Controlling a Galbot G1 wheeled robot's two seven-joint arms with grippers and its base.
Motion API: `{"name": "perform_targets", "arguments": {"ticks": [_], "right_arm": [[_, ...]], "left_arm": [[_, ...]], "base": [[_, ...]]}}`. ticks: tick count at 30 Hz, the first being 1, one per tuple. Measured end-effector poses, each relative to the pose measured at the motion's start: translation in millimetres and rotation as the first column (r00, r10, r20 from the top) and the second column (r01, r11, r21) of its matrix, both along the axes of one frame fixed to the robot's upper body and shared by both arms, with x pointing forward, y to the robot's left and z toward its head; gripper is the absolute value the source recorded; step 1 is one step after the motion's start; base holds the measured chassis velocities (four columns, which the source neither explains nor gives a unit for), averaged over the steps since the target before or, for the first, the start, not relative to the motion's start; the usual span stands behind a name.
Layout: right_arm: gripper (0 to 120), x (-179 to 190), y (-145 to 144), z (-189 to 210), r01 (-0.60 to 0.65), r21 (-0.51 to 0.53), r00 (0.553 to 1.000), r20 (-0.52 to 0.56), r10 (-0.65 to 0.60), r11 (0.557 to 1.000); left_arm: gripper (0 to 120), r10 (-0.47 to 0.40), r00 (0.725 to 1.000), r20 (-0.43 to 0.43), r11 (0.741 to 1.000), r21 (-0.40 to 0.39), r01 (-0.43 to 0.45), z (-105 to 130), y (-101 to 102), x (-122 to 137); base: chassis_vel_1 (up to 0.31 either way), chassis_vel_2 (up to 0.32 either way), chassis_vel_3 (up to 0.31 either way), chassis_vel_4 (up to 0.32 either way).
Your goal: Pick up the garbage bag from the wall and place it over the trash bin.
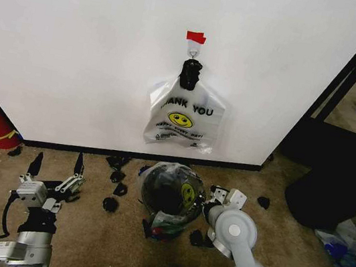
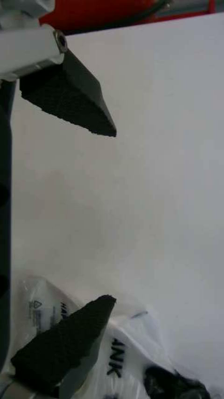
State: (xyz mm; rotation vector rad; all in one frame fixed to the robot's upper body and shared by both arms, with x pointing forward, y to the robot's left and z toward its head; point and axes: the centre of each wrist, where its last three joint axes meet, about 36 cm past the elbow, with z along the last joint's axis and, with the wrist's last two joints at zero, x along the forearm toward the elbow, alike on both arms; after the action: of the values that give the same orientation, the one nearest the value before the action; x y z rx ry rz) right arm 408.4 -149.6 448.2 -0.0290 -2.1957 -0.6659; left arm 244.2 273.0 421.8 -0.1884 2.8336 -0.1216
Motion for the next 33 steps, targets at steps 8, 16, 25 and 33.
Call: {"name": "perform_targets", "arguments": {"ticks": [8,16,25,33], "right_arm": [[26,-3,-5,-5,0.009,-0.007,1.000,0.003,-0.009,1.000],[58,-5,-7,-7,0.012,-0.018,1.000,0.005,-0.012,1.000],[91,-19,-11,0,-0.006,-0.045,0.993,0.119,0.011,0.999],[100,-71,-34,-5,0.118,-0.118,0.878,0.477,-0.048,0.986]], "left_arm": [[100,-0.004,1.000,-0.011,1.000,-0.012,0.004,-2,-3,-1],[100,-0.029,0.999,-0.016,1.000,-0.007,0.028,-2,-12,2],[100,-0.025,1.000,-0.014,1.000,-0.006,0.025,0,-12,1],[100,-0.039,0.999,-0.029,0.999,-0.005,0.038,-5,-26,5]], "base": [[0.000,0.000,0.000,0.000],[0.000,0.000,0.000,0.000],[0.000,0.000,0.000,0.000],[0.000,0.000,0.000,0.000]]}}
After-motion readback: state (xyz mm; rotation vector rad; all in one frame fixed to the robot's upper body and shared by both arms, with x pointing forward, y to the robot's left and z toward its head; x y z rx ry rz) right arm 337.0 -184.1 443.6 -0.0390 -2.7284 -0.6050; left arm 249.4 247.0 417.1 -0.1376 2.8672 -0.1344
